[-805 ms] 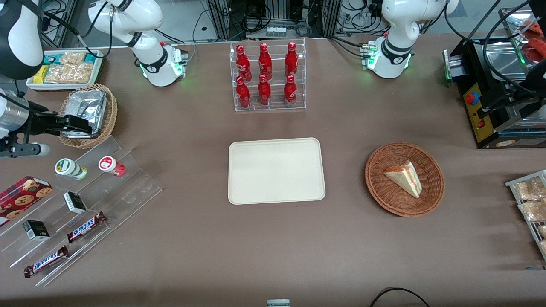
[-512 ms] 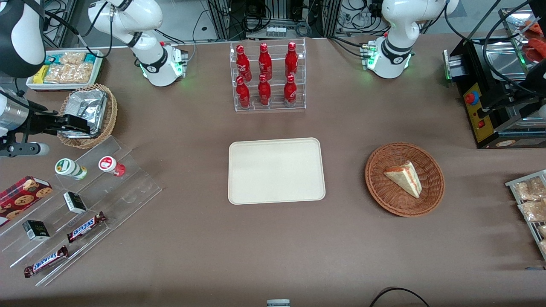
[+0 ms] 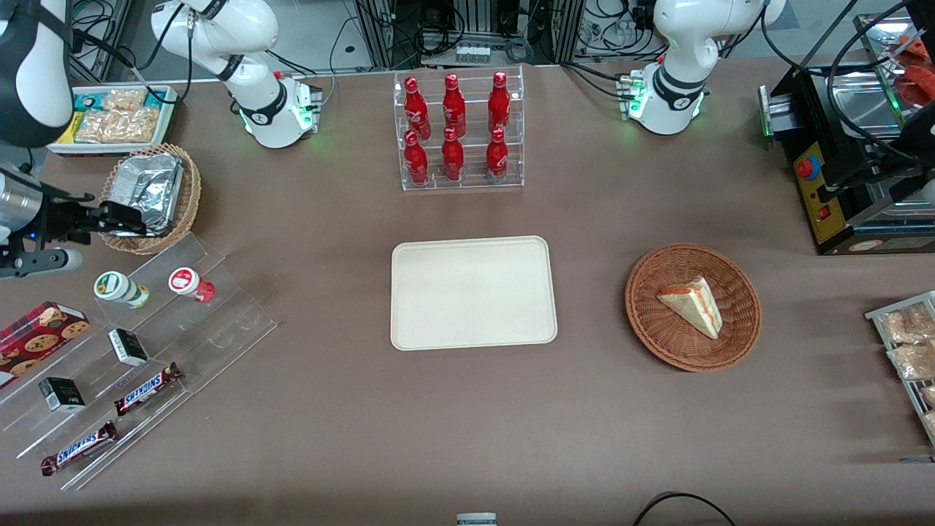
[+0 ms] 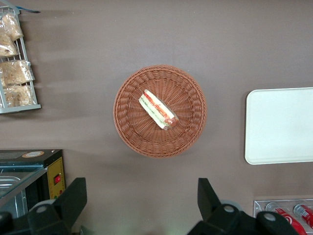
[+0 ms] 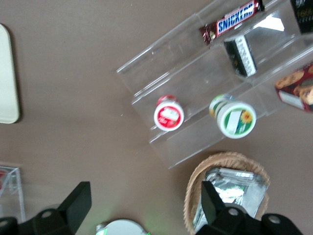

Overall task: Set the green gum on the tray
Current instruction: 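Move the right gripper over the green-and-white gum bottle on the acrylic stand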

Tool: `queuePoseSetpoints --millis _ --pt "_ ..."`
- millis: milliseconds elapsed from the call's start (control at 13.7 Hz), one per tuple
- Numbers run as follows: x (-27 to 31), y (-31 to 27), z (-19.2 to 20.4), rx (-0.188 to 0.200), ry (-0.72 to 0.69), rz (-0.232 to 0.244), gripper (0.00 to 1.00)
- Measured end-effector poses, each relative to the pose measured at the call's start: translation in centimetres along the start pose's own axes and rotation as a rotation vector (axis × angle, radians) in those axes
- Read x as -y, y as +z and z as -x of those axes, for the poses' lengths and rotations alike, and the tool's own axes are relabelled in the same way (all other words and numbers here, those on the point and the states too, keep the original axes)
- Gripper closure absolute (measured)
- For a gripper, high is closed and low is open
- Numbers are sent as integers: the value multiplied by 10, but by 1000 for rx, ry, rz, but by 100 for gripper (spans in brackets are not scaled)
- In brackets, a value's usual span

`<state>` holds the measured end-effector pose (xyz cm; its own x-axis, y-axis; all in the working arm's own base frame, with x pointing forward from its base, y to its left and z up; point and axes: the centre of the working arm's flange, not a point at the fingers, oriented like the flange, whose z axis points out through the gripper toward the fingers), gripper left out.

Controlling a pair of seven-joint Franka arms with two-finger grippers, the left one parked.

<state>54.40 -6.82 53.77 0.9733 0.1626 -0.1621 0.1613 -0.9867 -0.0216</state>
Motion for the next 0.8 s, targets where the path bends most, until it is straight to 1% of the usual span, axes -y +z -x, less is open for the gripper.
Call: queuePoseSetpoints --millis 293,585,732,805 --pt "-52 29 -4 -43 -250 11 0" --pt "-85 56 -6 -103 -486 58 0" --pt "-96 67 -4 -119 -581 78 0" --pt "-102 76 -2 -125 -604 85 0"
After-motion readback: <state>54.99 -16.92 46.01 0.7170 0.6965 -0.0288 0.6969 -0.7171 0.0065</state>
